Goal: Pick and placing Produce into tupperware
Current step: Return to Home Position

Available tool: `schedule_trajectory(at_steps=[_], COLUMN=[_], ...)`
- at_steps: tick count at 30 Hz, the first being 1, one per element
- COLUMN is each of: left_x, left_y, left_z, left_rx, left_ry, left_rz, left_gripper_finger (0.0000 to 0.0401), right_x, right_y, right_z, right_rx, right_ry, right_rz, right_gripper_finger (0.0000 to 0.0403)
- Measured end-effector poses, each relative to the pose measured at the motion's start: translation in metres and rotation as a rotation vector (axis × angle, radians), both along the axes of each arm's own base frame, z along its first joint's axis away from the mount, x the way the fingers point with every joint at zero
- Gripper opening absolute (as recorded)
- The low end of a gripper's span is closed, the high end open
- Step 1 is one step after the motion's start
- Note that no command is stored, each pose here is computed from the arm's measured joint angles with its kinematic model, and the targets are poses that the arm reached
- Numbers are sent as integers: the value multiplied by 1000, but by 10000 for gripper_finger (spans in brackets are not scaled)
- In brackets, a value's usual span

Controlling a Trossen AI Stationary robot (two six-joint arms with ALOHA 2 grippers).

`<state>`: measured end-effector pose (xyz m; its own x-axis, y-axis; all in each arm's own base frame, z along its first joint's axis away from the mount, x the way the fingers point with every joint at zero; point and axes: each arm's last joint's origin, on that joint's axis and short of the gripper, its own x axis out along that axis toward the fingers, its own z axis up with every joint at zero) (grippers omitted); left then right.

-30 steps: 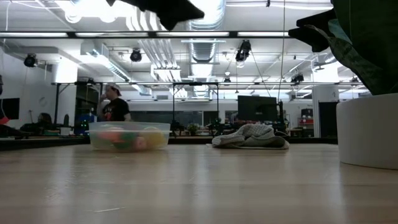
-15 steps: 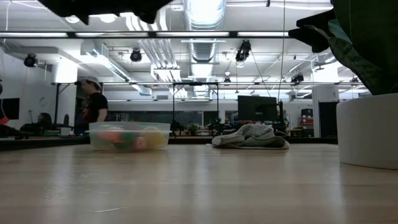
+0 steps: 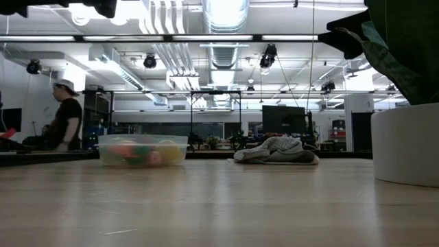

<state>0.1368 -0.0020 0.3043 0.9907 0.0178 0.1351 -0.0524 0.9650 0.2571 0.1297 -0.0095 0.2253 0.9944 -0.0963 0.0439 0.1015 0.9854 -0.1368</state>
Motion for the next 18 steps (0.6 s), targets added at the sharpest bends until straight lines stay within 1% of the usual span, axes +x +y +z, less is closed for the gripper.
schedule_trajectory(at_steps=[2, 5, 7, 14, 18], left_x=[-4, -10, -13, -20, -26], left_y=[-4, -8, -9, -13, -12], left_z=[-5, -16, -25, -53, -66], left_rx=[-7, -21, -36, -48, -61], left_ry=[-2, 32, 42, 40, -12], left_rz=[2, 51, 60, 18, -7], left_gripper_finger=[0, 0, 0, 0, 0], right_x=[0, 0, 0, 0, 0], right_y=[0, 0, 0, 0, -1], right_z=[0, 0, 0, -1, -1], right_rx=[0, 0, 0, 1, 1], right_ry=[1, 2, 2, 7, 13], right_rz=[0, -1, -1, -10, -24], right_gripper_finger=[242, 242, 242, 242, 242])
